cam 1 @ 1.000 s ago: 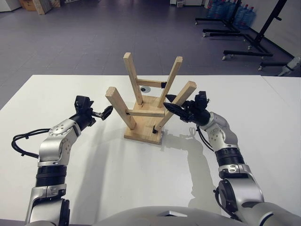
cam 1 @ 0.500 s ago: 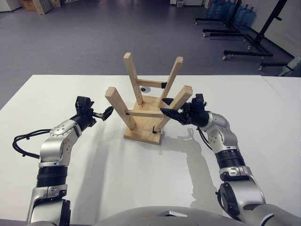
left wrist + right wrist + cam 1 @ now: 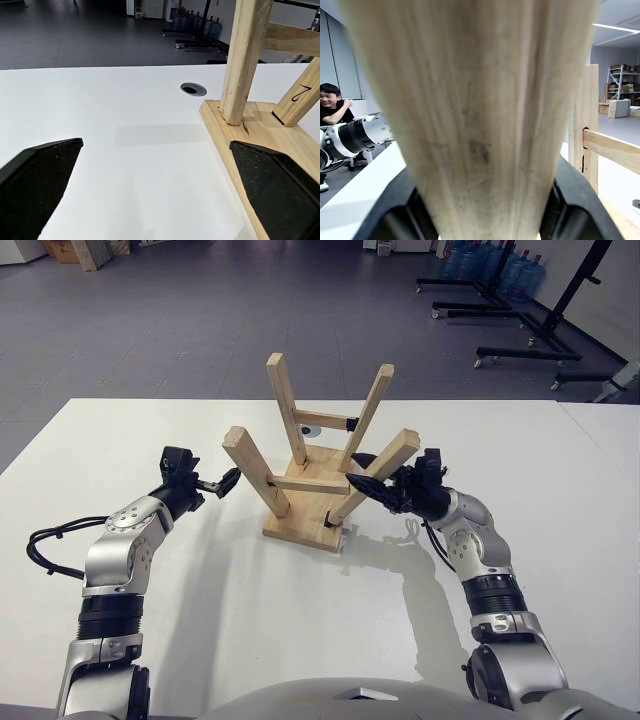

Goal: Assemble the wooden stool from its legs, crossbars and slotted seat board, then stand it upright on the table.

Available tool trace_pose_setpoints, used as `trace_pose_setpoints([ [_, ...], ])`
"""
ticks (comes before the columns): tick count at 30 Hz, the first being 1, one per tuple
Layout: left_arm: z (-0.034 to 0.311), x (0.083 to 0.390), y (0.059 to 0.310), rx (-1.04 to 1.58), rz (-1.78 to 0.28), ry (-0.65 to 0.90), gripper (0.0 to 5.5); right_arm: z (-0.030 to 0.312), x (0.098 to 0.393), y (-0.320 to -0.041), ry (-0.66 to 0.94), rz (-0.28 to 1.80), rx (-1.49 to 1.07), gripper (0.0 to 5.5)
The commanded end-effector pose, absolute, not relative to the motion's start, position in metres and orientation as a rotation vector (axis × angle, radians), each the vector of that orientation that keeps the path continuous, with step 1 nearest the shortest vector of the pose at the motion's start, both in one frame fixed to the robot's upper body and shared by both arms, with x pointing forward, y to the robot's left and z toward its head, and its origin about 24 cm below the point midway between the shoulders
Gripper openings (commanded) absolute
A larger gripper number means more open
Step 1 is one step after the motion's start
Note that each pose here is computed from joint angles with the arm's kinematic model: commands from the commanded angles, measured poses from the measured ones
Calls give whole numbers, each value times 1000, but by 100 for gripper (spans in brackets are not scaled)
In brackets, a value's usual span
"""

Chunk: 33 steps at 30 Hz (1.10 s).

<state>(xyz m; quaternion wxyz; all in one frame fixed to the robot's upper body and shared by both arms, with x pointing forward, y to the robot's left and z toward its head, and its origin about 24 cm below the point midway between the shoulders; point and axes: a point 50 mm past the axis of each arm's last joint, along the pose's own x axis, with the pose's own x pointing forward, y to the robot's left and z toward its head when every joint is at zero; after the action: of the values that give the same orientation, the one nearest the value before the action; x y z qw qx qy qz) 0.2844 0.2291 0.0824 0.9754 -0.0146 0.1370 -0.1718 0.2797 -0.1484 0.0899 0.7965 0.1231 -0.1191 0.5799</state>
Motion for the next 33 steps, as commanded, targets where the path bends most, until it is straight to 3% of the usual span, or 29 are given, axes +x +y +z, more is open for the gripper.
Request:
trace_pose_setpoints([
  [1,81,285,227,-17,-353,280,540,82,273,-147,-229,1232,285,206],
  [33,92,293,241,22,-285,243,540,92,245,-129,-348,1222,71,206],
])
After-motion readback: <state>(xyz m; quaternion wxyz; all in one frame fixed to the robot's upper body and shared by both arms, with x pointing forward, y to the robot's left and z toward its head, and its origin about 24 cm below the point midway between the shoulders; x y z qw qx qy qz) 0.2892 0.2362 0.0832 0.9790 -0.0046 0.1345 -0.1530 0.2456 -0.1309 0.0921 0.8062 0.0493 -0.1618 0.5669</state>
